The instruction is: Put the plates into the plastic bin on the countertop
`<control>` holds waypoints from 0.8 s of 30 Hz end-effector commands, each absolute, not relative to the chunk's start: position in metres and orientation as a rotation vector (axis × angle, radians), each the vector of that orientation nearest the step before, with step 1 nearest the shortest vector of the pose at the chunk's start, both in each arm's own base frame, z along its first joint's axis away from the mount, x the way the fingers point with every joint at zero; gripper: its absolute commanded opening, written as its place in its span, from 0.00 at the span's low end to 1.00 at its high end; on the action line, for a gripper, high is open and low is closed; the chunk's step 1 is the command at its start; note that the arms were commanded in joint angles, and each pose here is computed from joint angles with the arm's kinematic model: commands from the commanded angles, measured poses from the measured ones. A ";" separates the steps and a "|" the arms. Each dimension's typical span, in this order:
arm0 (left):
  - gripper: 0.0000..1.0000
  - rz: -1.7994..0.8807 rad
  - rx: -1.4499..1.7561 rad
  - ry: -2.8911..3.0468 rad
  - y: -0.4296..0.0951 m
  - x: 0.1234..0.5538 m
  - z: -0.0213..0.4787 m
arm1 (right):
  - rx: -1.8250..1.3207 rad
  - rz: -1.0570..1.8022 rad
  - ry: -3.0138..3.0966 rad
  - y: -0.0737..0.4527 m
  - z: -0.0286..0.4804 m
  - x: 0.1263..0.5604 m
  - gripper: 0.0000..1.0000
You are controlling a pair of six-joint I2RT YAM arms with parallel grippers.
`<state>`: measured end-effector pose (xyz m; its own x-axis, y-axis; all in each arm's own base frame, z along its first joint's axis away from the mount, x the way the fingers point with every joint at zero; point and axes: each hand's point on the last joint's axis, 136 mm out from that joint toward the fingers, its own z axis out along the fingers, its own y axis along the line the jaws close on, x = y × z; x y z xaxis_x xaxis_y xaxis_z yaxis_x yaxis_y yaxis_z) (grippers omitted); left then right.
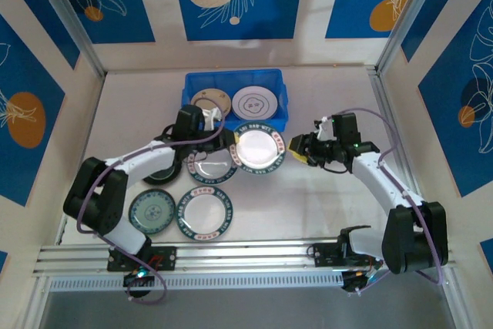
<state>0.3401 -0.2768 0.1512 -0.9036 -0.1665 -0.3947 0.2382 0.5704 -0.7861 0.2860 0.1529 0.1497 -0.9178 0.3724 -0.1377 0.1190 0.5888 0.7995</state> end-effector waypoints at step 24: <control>0.00 -0.984 -0.144 2.221 -0.259 0.528 0.191 | 0.626 1.167 2.403 0.109 0.142 0.332 0.42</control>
